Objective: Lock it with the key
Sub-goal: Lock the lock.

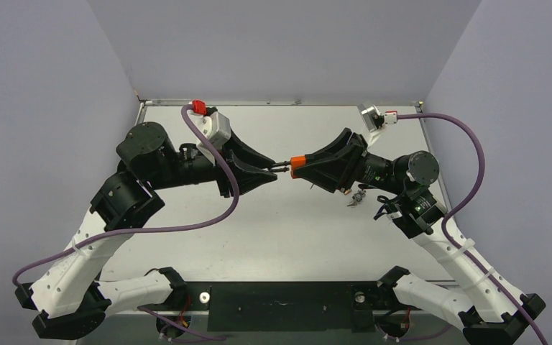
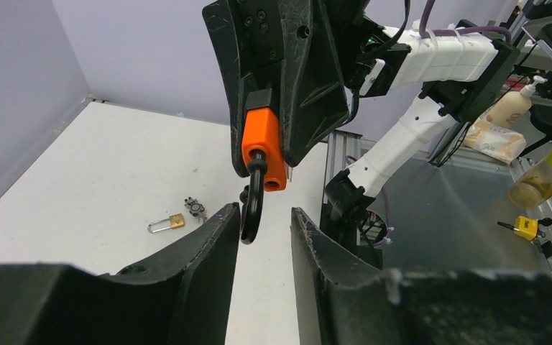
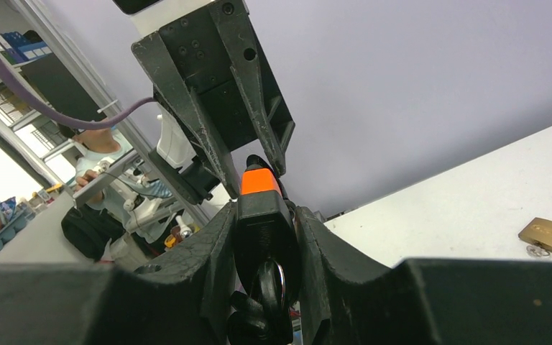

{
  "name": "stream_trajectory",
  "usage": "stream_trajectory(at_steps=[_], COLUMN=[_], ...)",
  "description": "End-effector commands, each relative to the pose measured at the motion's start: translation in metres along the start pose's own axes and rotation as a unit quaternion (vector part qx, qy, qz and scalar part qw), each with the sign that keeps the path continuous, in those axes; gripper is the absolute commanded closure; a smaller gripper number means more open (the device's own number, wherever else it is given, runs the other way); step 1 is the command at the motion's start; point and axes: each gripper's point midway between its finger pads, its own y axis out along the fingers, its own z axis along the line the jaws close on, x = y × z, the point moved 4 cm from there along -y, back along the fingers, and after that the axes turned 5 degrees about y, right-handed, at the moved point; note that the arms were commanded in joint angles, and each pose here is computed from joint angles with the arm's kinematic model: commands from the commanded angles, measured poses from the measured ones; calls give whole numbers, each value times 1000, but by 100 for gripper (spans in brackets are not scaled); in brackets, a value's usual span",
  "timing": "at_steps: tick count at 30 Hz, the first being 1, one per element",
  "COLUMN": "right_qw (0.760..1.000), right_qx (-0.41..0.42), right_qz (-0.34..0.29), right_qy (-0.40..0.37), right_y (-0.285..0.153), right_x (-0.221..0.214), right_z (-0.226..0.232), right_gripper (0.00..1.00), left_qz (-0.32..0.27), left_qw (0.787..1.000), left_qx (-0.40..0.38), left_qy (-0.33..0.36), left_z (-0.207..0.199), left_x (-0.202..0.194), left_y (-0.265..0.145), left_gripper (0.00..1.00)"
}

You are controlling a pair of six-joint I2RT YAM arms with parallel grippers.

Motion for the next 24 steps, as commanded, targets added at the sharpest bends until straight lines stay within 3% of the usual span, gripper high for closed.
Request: stream_trajectory(at_steps=[1,10,24], right_qw=[998,998,995], right_qx=[24,-2,-49], right_qz=[-36,-31,-21], right_qy=[-41,-62,-80], right_y=[2,3,14], right_x=[21,18,4], right_z=[21,17,-3], right_gripper=[100,100,100], left_qz=[-32,-25,-47], left_qw=[999,1000,993], left_qx=[-6,6,-5], left_qy=[16,-11,-112], left_z=[-2,4,8], left_x=[17,13,4], left_y=[-2,2,23], left_gripper=[75,100,100])
